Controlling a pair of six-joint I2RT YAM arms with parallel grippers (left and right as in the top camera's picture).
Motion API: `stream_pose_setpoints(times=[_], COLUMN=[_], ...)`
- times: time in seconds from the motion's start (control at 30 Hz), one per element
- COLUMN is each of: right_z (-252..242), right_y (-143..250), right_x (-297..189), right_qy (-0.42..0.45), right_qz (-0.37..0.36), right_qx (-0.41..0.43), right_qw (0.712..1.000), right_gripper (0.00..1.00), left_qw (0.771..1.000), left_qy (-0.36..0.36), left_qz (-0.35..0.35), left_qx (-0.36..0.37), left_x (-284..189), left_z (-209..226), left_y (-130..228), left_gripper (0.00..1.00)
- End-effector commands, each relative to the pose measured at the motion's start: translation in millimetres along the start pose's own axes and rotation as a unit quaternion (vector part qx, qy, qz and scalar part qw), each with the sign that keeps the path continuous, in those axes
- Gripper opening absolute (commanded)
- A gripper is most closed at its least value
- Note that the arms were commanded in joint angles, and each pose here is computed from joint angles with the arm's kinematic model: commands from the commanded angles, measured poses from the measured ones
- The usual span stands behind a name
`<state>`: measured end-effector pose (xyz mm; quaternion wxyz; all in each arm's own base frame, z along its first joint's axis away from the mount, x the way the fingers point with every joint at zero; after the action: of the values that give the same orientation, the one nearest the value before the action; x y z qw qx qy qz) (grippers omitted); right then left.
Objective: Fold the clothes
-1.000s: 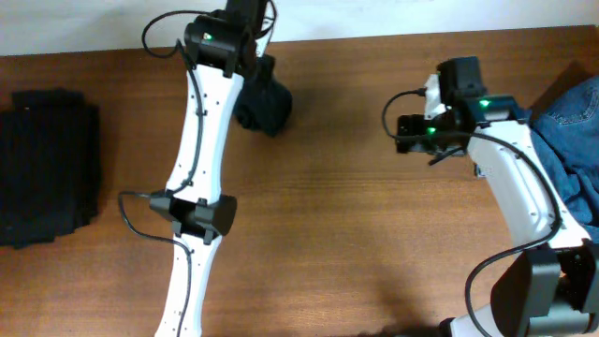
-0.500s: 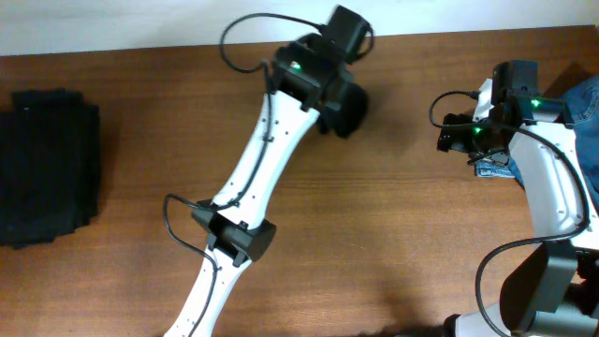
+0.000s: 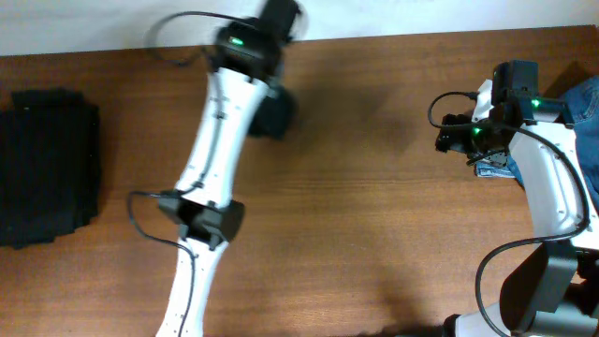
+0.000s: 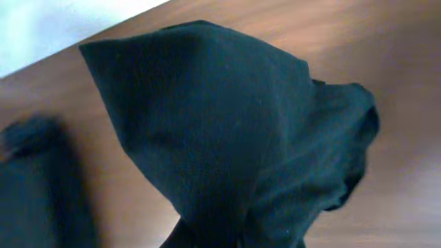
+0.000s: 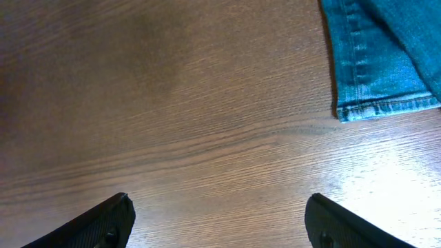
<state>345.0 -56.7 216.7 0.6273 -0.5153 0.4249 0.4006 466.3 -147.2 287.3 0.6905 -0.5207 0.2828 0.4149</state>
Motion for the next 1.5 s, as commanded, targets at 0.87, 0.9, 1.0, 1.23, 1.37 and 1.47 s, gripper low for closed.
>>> stream_pose_setpoints(times=[0.87,0.9,1.0,1.23,1.37,1.47], right_z=[0,0,0,0,0,0], right_y=[2,2,1,2,1,0], right_x=[12,12,12,12,12,12], right_qy=[-0.008,-0.008,-0.008,-0.008,-0.009,-0.010], right_qz=[0.006,0.006,0.004,0.007,0.004,0.000], right_qx=[0.006,0.006,0.006,0.001,0.001,-0.001], right_qw=[1.000,1.000,1.000,1.000,1.000,1.000], right_gripper=[0.84,0.84,0.84,0.84,0.84,0.84], left_qw=[0.995,0.994,0.991,0.971,0.944,0.894], left_qy=[0.002,0.008,0.072,0.212,0.306,0.420], left_qz=[-0.031,-0.038,-0.026,0.009,0.038,0.030], left_qx=[0.098,0.100,0.106,0.110,0.120,0.153], left_x=[28,24,17,13,18,5], left_z=[-162,-168,-189,-227,-253,-273], left_y=[43,43,51,63,72,71], left_gripper=[0.01,0.01,0.01,0.34,0.50,0.62])
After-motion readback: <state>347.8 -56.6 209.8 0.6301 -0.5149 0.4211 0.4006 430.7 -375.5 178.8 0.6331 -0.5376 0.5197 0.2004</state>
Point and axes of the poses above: each gripper's point midway between its finger pads, its own x axis out along the fingers, its own z axis along the line the jaws close on, y = z × x, the point moved 8 cm from there along -x, back along the fingers, and after that the axes turned 10 degrees about -x, right-handed, at the moved point
